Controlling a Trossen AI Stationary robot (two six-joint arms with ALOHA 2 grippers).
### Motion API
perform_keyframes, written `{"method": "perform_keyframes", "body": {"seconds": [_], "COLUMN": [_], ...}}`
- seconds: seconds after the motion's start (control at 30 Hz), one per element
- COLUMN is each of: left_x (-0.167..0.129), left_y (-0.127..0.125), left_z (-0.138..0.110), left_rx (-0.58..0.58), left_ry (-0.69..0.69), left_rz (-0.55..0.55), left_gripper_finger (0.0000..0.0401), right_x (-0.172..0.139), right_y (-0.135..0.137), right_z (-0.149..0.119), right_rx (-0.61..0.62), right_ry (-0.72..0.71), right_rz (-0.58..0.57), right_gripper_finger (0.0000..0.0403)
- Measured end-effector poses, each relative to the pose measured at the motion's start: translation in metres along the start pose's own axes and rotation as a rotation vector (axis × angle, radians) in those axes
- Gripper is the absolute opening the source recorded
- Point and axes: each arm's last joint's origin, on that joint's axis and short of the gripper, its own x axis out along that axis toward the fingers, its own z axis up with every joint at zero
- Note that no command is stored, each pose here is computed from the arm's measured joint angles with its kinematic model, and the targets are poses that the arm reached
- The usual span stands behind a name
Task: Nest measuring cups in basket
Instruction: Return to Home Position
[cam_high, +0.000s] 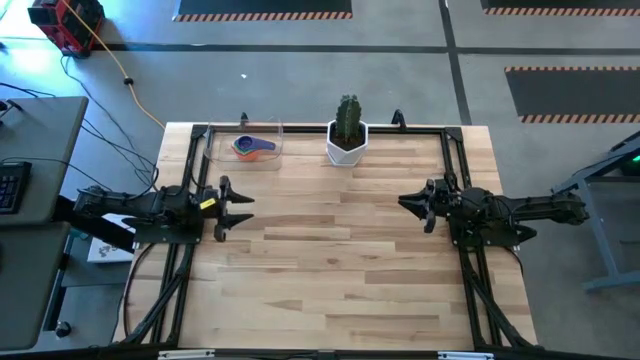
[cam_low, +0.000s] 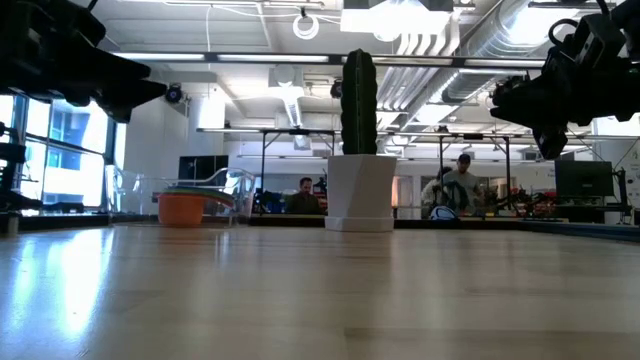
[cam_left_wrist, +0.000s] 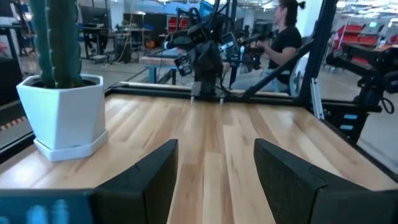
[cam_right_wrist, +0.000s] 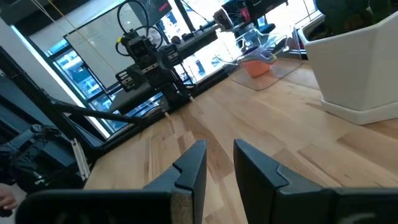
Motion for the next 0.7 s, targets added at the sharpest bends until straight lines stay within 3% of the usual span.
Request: {"method": "perform_keyframes", "body": {"seconds": [0.2, 0.43, 0.7], "left_x": [0.0001, 0.0017, 0.0017], "left_y": [0.0001, -0.0008, -0.0008], "left_z": [0.0003, -0.0023, -0.0023], "left_rx": [-0.002, -0.170, -0.171], "left_ry": [-0.003, 0.031, 0.031], "left_rz": [0.005, -0.019, -0.019], "left_gripper_finger": [0.0200, 0.0200, 0.0200], "right_x": [0.0000, 0.0000, 0.0000], "right_y": [0.0000, 0.0000, 0.0000], "right_z": [0.0000, 0.0000, 0.0000], "right_rx": [0.000, -0.001, -0.002], "right_ry": [0.000, 0.000, 0.000], "right_rz": [0.000, 0.000, 0.000], "right_gripper_finger": [0.0073, 0.0073, 0.0073]}}
